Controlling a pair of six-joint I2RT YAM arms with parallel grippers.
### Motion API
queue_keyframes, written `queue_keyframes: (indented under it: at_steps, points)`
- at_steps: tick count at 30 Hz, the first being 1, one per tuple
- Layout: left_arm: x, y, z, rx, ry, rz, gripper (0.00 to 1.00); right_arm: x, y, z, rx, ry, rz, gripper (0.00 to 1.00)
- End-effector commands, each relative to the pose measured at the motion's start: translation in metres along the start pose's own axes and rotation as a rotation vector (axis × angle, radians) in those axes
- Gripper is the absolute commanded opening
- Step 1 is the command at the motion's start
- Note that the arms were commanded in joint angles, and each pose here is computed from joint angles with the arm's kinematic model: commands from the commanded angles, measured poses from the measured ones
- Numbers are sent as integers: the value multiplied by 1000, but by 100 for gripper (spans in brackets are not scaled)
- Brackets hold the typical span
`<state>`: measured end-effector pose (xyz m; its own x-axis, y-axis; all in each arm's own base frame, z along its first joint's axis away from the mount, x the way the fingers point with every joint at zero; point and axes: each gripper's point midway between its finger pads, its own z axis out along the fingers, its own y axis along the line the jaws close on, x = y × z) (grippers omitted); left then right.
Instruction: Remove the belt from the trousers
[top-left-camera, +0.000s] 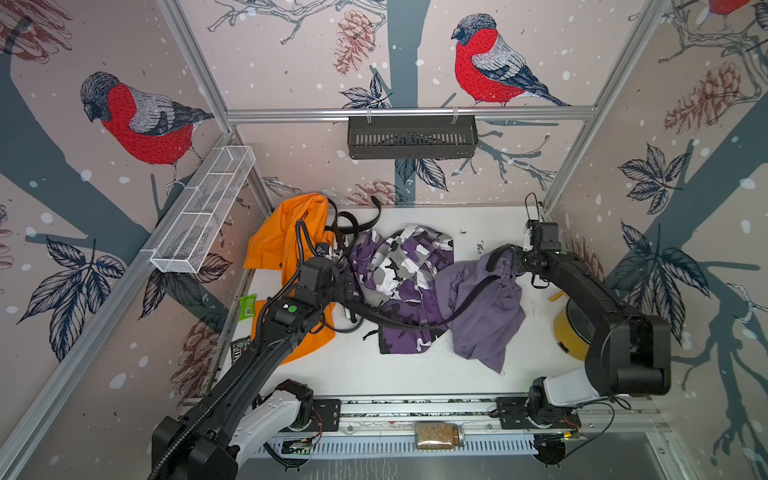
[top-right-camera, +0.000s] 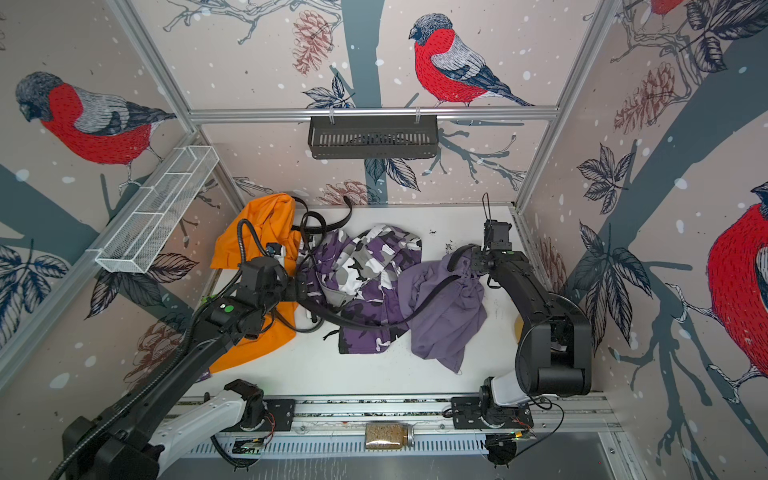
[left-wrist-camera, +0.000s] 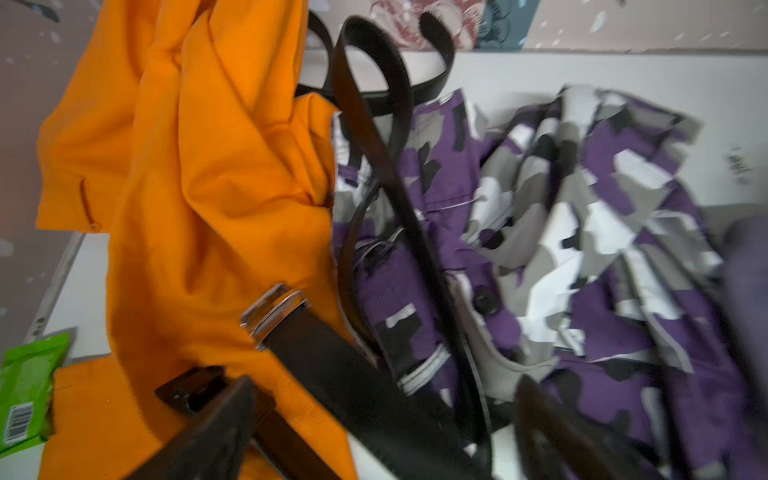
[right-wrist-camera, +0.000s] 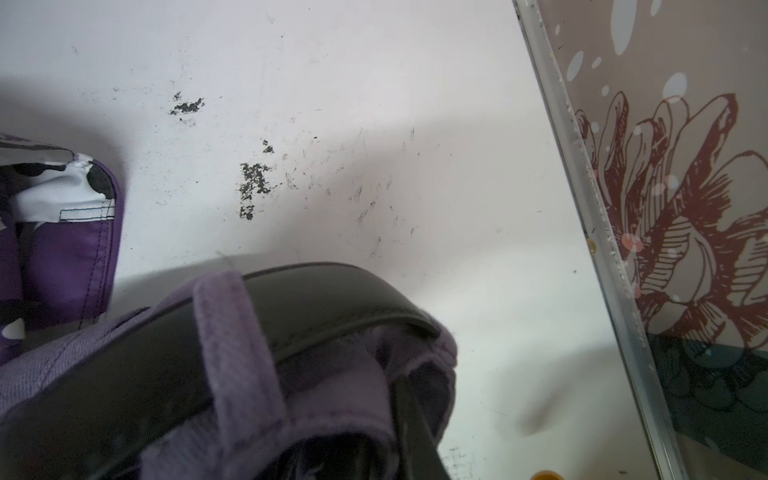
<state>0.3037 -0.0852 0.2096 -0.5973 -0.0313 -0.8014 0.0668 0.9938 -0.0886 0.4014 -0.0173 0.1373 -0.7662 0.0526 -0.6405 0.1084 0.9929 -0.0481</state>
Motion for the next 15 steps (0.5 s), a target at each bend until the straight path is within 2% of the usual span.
queue_keyframes:
  at_steps: [1, 4, 7, 12, 15]
  points:
    - [-9, -34, -20, 182, 11, 19, 99, -6, 6, -1, -19, -14, -6, 14]
    - [-17, -79, -30, 325, 29, 79, 99, -6, 9, -1, -23, -14, -13, 14]
    - [-14, -160, -42, 469, 23, 230, 99, -7, 8, -2, -22, -15, -16, 14]
    - [25, -297, -39, 674, 67, 464, 99, -5, 9, -2, -28, -12, -17, 15]
    - [48, -348, -13, 677, 105, 568, 99, -2, 11, 0, -39, -4, -20, 15]
